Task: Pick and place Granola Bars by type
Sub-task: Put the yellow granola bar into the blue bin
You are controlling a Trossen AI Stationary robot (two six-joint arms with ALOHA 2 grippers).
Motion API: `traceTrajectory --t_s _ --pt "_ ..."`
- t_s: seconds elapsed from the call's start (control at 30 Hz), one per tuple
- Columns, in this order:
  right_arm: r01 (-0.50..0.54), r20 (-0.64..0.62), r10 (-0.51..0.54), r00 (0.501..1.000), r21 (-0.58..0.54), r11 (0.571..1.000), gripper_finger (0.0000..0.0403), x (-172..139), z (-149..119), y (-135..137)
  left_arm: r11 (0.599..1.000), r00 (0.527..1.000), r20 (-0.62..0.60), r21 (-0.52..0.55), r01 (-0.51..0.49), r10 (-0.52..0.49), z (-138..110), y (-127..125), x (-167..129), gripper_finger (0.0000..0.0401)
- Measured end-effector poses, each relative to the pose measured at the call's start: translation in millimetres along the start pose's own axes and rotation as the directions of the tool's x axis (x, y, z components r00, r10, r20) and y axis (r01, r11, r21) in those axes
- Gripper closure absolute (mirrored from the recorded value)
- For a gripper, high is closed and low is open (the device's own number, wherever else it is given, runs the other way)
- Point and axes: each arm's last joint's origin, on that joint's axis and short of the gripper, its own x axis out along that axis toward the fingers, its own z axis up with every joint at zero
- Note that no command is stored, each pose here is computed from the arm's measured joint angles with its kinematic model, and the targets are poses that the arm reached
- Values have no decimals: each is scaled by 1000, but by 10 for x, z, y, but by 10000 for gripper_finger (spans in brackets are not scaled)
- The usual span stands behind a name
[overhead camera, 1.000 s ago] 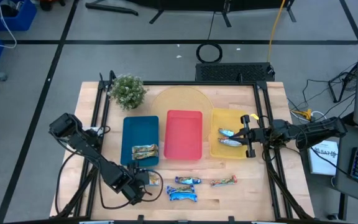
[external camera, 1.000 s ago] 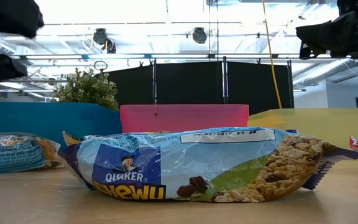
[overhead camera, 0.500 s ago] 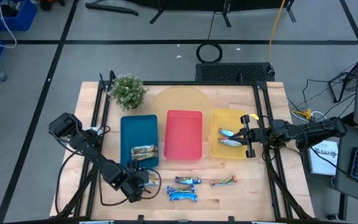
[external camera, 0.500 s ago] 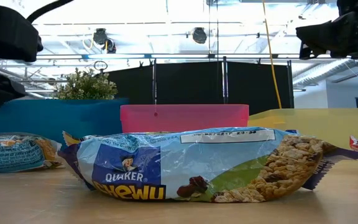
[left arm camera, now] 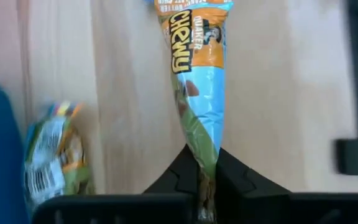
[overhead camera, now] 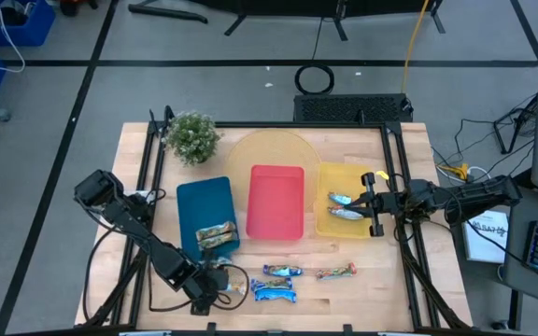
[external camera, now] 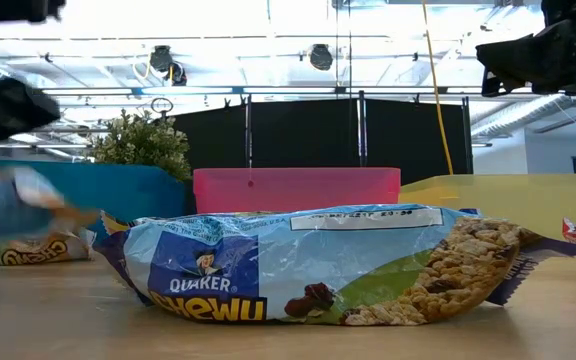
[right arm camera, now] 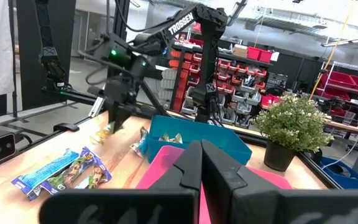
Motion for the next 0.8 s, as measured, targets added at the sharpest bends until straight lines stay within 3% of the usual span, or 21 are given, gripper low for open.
traceTrajectory --t_s 0.2,0.37,0.47,0.67,0.8 --pt "0 0 0 1000 7 1000 403 0 0 0 989 992 119 132 -64 48 130 -120 -326 350" --pt "0 -1 0 1000 8 1000 403 1 -1 0 946 922 355 216 -240 153 77 -125 -886 382" --pt "-1 -4 1 1000 7 1000 403 2 -4 1 930 891 440 269 -249 111 -12 -77 -1200 382" --pt "-1 -5 1 1000 3 1000 403 4 -5 1 881 835 550 378 -284 34 -249 194 -1574 350" --pt "-1 -5 1 1000 2 1000 403 4 -5 1 872 778 626 350 -343 54 -448 519 -1637 366"
